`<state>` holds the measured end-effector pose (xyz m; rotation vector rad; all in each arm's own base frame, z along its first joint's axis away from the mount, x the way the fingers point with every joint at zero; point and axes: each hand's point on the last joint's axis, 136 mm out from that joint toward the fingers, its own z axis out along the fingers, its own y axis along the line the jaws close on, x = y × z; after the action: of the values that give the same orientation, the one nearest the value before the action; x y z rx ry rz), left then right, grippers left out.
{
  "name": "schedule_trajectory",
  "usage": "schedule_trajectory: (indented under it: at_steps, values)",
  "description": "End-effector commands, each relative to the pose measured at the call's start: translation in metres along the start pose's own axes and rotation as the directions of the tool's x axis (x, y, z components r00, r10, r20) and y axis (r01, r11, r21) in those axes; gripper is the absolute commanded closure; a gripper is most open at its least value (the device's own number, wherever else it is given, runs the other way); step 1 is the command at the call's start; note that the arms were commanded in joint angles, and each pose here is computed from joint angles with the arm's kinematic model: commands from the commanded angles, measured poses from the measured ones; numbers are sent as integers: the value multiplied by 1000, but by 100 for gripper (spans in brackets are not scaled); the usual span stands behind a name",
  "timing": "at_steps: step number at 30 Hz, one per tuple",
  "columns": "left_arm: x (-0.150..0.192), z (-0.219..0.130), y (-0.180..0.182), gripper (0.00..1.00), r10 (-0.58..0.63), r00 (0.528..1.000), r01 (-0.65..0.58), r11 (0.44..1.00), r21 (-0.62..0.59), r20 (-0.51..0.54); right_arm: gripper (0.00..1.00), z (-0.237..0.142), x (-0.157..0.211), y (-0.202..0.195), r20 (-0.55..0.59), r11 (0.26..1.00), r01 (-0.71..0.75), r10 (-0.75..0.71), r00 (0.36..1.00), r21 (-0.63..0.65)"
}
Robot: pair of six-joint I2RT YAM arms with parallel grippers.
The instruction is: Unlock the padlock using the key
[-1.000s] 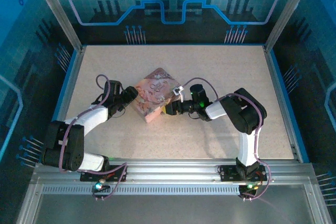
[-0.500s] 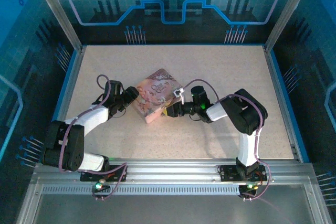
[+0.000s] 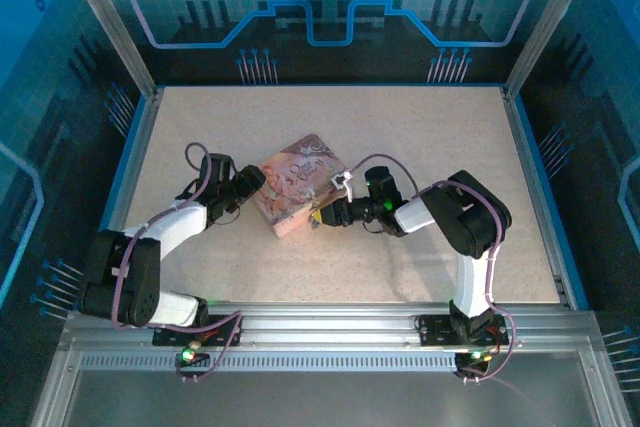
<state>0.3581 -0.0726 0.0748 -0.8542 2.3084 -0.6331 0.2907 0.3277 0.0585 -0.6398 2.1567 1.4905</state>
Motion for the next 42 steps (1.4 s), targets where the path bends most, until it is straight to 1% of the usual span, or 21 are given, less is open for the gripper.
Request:
schedule_trajectory:
  at_steps: [1,8,13,17,23,34,42]
  values:
    - [25,-1,22,22,6,996,-12,997,-75,-84,69,-1,-13,17,17,996,73,-72,997,-48]
    - [24,-2,22,22,8,997,-14,997,-75,-81,79,0,-10,12,6,998,58,-58,998,-26]
    - [24,-3,23,22,8,997,-14,997,-77,-78,84,-1,-10,10,5,999,52,-52,999,-10]
    - [24,-5,24,22,10,997,-16,997,-80,-75,90,-1,-9,7,0,999,42,-42,999,10]
    - [24,-8,27,22,21,997,-28,995,-94,-71,100,-6,-10,-2,32,998,10,-12,999,67]
    - [30,-14,30,22,26,997,-34,995,-96,-78,100,-14,-37,-7,167,991,-71,51,985,116]
    - [33,-13,36,22,36,996,-45,992,-114,-80,100,-18,-51,-12,277,977,-187,153,949,100]
